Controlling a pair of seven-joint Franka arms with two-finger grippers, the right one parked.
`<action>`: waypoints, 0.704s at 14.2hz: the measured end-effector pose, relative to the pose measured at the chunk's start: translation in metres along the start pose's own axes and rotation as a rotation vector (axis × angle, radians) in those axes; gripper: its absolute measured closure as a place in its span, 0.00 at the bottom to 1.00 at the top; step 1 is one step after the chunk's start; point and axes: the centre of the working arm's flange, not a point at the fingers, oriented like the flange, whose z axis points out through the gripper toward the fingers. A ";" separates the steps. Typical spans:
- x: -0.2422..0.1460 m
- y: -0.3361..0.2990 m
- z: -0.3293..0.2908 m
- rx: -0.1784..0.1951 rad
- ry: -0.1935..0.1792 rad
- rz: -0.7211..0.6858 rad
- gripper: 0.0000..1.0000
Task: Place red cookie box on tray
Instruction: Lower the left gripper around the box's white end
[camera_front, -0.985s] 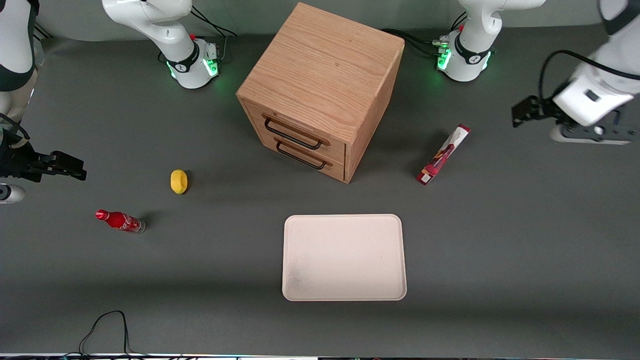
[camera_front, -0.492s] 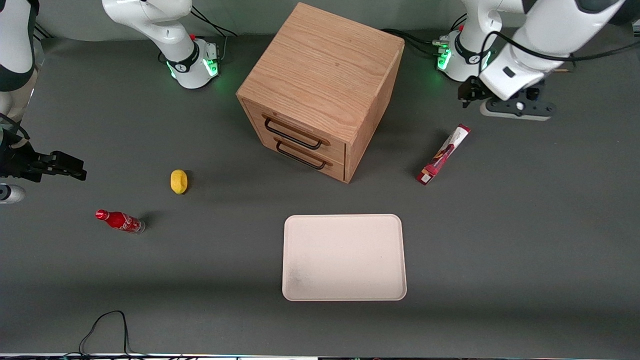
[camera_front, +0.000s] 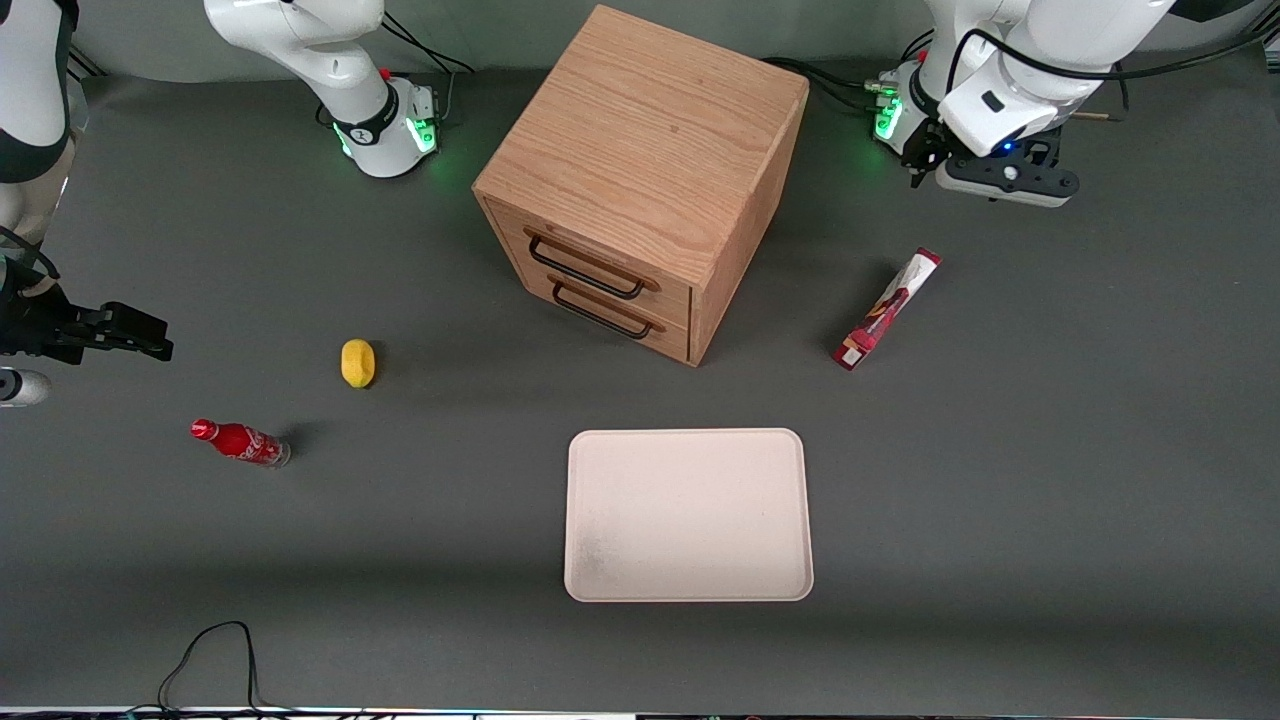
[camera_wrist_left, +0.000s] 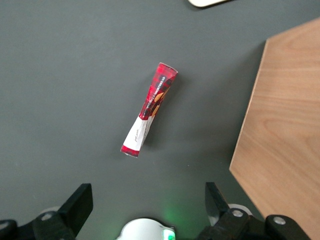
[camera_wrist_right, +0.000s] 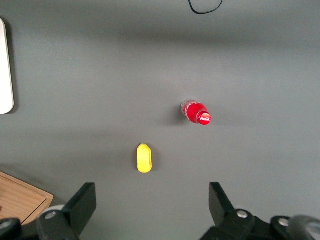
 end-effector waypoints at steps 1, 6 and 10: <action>0.001 -0.001 -0.001 0.002 0.008 0.064 0.00; 0.005 -0.006 0.002 0.007 0.037 0.299 0.00; 0.005 -0.008 0.057 0.012 0.049 0.317 0.00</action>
